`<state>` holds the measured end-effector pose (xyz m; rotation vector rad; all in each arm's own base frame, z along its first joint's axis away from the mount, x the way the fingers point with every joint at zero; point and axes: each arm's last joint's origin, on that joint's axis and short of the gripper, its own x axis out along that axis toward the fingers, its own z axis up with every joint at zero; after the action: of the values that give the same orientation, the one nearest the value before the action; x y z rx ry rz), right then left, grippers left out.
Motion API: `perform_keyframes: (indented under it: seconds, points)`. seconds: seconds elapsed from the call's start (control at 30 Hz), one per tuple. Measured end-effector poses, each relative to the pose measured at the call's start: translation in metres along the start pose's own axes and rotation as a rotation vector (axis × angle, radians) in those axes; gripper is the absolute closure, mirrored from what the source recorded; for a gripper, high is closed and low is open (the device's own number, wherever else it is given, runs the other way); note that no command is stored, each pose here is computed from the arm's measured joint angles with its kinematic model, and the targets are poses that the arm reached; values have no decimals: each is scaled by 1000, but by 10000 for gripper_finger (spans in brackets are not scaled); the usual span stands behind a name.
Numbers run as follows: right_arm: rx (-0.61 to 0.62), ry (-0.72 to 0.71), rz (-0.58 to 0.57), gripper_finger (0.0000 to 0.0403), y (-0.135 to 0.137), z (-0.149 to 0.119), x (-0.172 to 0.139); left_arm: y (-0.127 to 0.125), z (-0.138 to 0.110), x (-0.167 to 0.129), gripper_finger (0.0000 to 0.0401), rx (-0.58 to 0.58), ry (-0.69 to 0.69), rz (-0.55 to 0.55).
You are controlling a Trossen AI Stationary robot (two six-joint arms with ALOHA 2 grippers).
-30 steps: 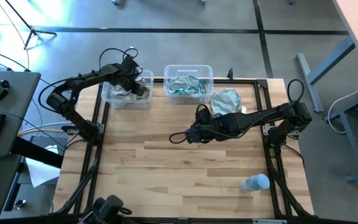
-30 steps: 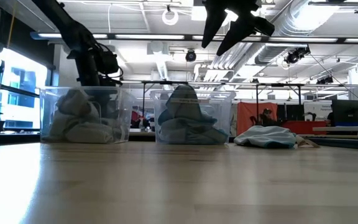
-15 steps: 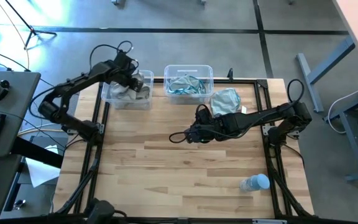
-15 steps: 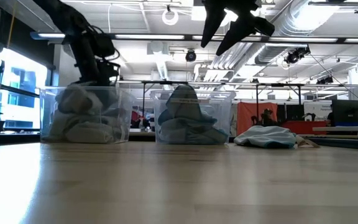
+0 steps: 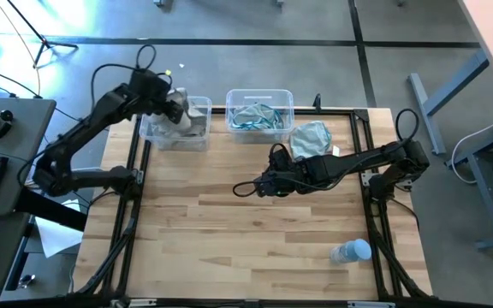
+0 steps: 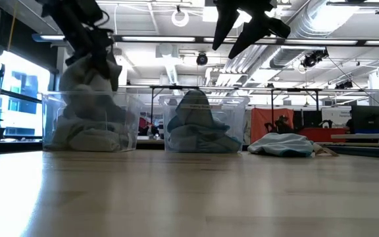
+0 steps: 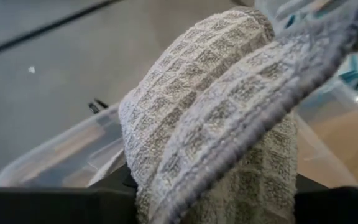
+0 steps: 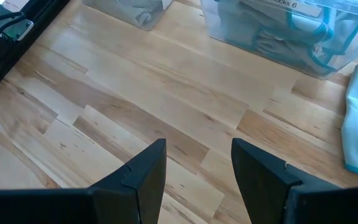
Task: Sort microfiber towel by color & place in baskets
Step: Put the gray towel into the left transparent bin
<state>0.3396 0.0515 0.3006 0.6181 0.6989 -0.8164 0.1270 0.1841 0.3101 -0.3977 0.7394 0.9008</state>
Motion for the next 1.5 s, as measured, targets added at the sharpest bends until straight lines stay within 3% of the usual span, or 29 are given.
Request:
perform_keyframes:
  seconds: [0.27, 0.37, 0.5, 0.97, 1.17, 1.5]
  points:
    - [9, 0, 1, 226, 0, 0, 0, -8, -6, -41, 245, 35, -121, -28]
    - [9, 0, 1, 226, 0, 0, 0, -8, -9, -45, 245, 38, -114, 25]
    - [12, -2, 5, 226, 0, 0, 0, -5, -13, -34, 245, 51, -121, 127]
    - [41, -24, 45, 226, 5, 3, 0, -4, -44, 33, 244, 40, 76, 121]
    - [42, -25, 46, 226, 5, 3, 0, -5, -42, 35, 233, 38, 71, 89]
    - [32, -25, 44, 226, 5, 3, 0, -5, -21, 18, 160, 36, 19, 81]
